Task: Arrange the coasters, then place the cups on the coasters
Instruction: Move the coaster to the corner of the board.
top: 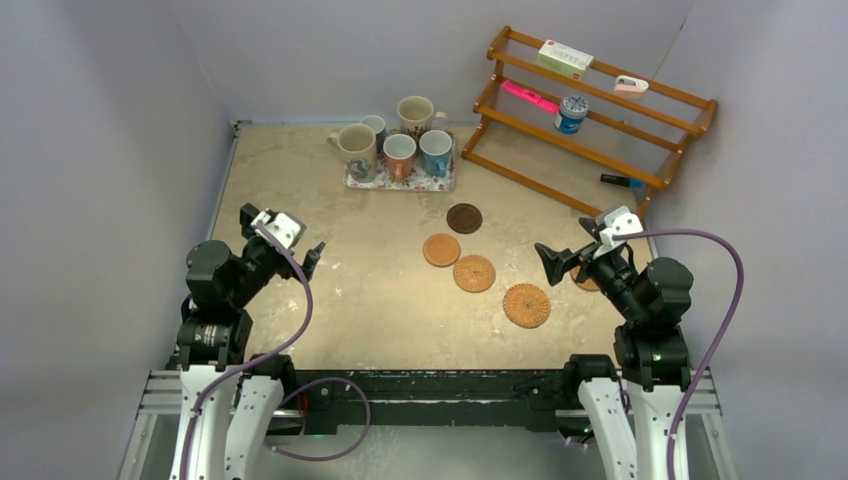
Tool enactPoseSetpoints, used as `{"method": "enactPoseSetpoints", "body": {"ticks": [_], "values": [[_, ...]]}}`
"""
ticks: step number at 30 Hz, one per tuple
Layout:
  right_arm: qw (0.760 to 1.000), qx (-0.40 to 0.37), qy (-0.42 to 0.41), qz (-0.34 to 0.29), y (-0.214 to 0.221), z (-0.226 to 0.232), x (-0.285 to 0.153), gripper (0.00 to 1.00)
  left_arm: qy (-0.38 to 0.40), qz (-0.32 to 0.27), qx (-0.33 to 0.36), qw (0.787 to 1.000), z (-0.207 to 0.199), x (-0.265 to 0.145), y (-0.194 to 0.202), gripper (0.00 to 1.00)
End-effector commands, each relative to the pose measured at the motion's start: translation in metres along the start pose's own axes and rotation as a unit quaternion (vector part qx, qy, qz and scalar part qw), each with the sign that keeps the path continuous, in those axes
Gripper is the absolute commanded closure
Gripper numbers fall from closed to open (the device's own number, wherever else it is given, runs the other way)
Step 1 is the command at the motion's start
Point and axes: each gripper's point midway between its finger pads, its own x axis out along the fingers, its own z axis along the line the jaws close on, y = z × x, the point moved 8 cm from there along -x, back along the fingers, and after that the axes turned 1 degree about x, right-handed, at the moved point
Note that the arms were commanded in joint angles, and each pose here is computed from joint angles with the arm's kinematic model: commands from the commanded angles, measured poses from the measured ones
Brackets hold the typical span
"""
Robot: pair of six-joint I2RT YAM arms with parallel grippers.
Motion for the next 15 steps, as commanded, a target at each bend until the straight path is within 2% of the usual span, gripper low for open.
{"method": "enactPoseSetpoints", "body": {"ticks": [1, 11, 15], "values": [[1.0, -0.009, -0.01, -0.009, -0.0095, 0.0005, 0.0006, 0.01, 0.013, -0.008, 0.011, 1.0, -0.0009, 0.002, -0.0026, 0.0], [1.0, -0.006, -0.015, 0.0, -0.0085, 0.0, 0.0029, 0.01, 0.018, 0.001, 0.01, 1.0, -0.0005, 0.0043, -0.0001, 0.0], [0.999, 0.005, -0.032, 0.023, -0.0064, -0.0009, 0.0089, 0.01, 0.017, 0.005, 0.009, 1.0, 0.0002, 0.005, 0.0008, 0.0]]}}
